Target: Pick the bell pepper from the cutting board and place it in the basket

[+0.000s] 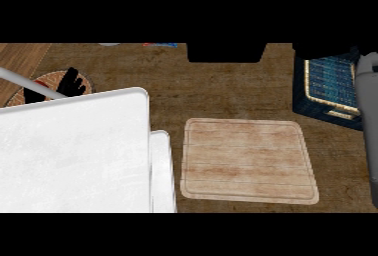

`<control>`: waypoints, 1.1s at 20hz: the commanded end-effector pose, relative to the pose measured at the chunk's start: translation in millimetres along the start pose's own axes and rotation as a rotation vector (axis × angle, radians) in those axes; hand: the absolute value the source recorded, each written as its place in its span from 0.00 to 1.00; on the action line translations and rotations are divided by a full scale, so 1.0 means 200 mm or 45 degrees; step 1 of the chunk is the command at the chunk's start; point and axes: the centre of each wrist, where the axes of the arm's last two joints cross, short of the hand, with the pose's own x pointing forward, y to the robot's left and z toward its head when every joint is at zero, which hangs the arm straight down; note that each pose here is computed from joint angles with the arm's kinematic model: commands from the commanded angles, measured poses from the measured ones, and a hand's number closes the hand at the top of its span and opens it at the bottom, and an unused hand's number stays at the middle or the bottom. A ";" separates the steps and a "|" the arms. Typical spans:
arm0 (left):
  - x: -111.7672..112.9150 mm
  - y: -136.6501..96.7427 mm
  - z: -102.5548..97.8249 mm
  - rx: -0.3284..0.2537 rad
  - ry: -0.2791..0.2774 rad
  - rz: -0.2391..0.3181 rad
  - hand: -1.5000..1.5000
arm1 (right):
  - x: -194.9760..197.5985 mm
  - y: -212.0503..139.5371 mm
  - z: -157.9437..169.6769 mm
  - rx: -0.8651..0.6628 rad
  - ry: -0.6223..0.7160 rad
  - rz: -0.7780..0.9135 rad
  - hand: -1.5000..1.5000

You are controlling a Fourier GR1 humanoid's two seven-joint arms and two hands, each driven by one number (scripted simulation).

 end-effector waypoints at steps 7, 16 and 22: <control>-0.09 0.05 0.05 0.019 0.054 -0.064 0.50 | -0.25 -0.08 -0.16 0.016 0.075 0.005 1.00; -0.05 0.05 0.01 0.024 0.051 -0.068 0.50 | -0.30 -0.24 -0.15 0.027 -0.237 0.656 1.00; -0.08 0.02 0.01 0.005 0.052 -0.051 0.50 | -0.29 -0.27 -0.18 -0.083 -0.432 0.906 1.00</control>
